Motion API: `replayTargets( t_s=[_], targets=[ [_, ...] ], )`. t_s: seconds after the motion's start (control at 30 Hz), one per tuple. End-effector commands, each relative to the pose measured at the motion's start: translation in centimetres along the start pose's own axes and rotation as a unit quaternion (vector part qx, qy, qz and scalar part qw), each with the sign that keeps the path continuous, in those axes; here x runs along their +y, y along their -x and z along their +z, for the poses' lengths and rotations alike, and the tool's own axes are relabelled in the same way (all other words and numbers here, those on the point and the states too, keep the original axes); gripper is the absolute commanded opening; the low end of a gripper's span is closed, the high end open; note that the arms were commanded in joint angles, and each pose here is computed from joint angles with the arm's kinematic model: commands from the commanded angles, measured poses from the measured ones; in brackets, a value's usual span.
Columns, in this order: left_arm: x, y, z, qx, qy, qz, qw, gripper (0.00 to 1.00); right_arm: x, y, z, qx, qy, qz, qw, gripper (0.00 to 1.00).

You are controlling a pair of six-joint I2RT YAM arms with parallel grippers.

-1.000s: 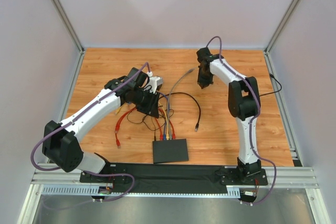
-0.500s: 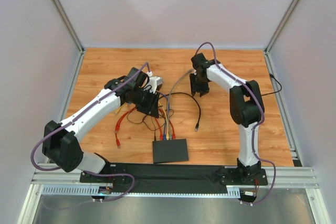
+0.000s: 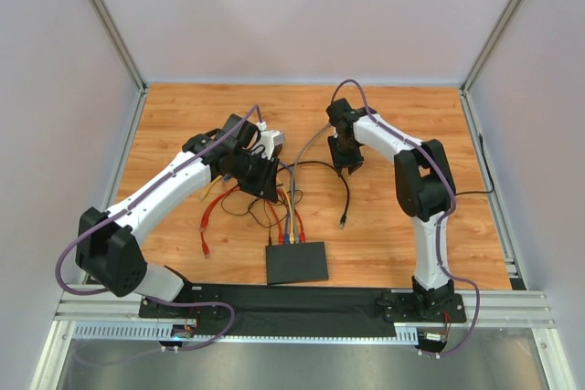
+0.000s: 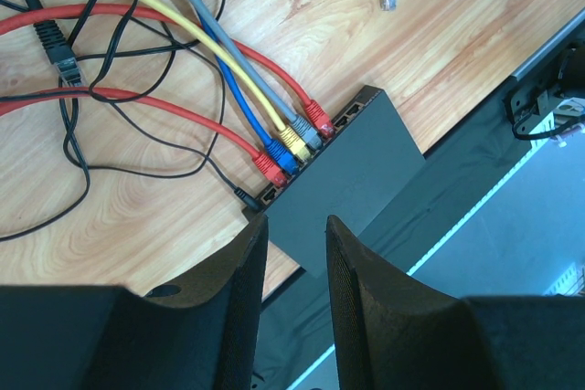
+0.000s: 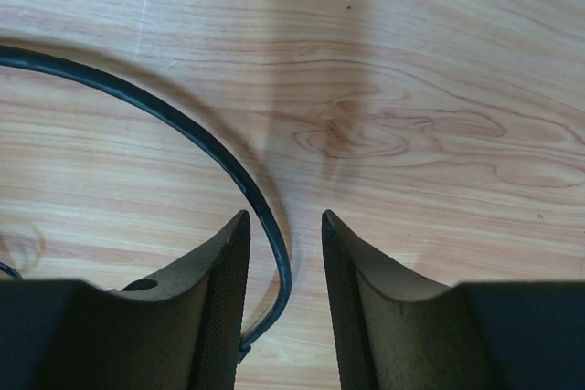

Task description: Pull the plug from the switch port

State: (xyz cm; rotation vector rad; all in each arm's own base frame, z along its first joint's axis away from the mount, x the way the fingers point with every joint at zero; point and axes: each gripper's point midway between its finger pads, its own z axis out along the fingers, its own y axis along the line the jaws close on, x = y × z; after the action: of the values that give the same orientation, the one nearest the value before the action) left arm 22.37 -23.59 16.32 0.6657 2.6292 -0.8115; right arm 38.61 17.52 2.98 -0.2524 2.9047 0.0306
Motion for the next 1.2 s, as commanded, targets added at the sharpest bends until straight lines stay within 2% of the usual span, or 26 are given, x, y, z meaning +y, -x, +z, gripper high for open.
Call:
replayTargets(
  t_s=[0.0, 0.17, 0.33, 0.4, 0.43, 0.47, 0.57, 0.63, 0.7, 0.77, 0.87, 0.9, 1.03, 1.17],
  targets=[
    [-0.4, 0.7, -0.8, -0.011, -0.004, 0.011, 1.000, 0.40, 0.1, 0.0, 0.3, -0.004, -0.006, -0.015, 1.000, 0.39],
    [-0.5, 0.9, -0.7, -0.012, -0.007, 0.010, 1.000, 0.40, 0.2, -0.2, 0.4, -0.003, -0.007, -0.017, 1.000, 0.39],
    [-0.4, 0.8, -0.6, -0.010, -0.007, 0.009, 1.000, 0.40, 0.1, -1.5, 1.9, 0.023, -0.026, -0.024, 0.999, 0.37],
    [-0.4, 0.9, -0.6, -0.010, -0.006, 0.011, 1.000, 0.40, -0.2, -1.8, 2.8, 0.032, -0.041, -0.022, 0.998, 0.28],
    [-0.4, 0.9, -0.6, -0.011, -0.006, 0.010, 1.000, 0.40, -0.4, -1.9, 3.4, 0.035, -0.050, -0.018, 0.998, 0.16],
    [-0.4, 1.0, -0.6, -0.012, -0.006, 0.010, 1.000, 0.40, -0.6, -1.7, 3.6, 0.033, -0.057, -0.016, 0.998, 0.10],
    [-0.5, 0.9, -0.7, -0.010, -0.005, 0.010, 1.000, 0.40, -1.5, -0.3, 3.5, 0.013, -0.087, -0.002, 0.996, 0.00],
    [-0.4, 0.9, -0.8, -0.012, -0.004, 0.011, 1.000, 0.40, -1.9, 1.9, 2.2, -0.020, -0.105, 0.017, 0.994, 0.00],
    [-0.3, 0.7, -0.7, -0.010, -0.002, 0.010, 1.000, 0.40, -2.3, 3.7, 1.1, -0.044, -0.101, 0.072, 0.991, 0.00],
    [-0.3, 0.6, -0.8, -0.010, -0.002, 0.009, 1.000, 0.40, -2.6, 5.9, 0.0, -0.062, -0.057, 0.153, 0.985, 0.00],
    [-0.2, 0.5, -0.8, -0.012, 0.001, 0.008, 1.000, 0.40, -1.6, 7.6, -0.7, -0.060, 0.048, 0.226, 0.971, 0.00],
    [-0.3, 0.6, -0.9, -0.014, 0.002, 0.009, 1.000, 0.40, -1.0, 8.0, -1.1, -0.059, 0.073, 0.231, 0.968, 0.00],
    [-0.1, 0.4, -1.0, -0.017, 0.006, 0.009, 1.000, 0.40, -2.0, 8.1, -1.7, -0.065, 0.081, 0.222, 0.970, 0.00],
    [0.1, 0.3, -1.1, -0.020, 0.008, 0.007, 1.000, 0.40, -3.3, 6.5, -1.0, -0.046, 0.082, 0.245, 0.965, 0.00]
  ],
)
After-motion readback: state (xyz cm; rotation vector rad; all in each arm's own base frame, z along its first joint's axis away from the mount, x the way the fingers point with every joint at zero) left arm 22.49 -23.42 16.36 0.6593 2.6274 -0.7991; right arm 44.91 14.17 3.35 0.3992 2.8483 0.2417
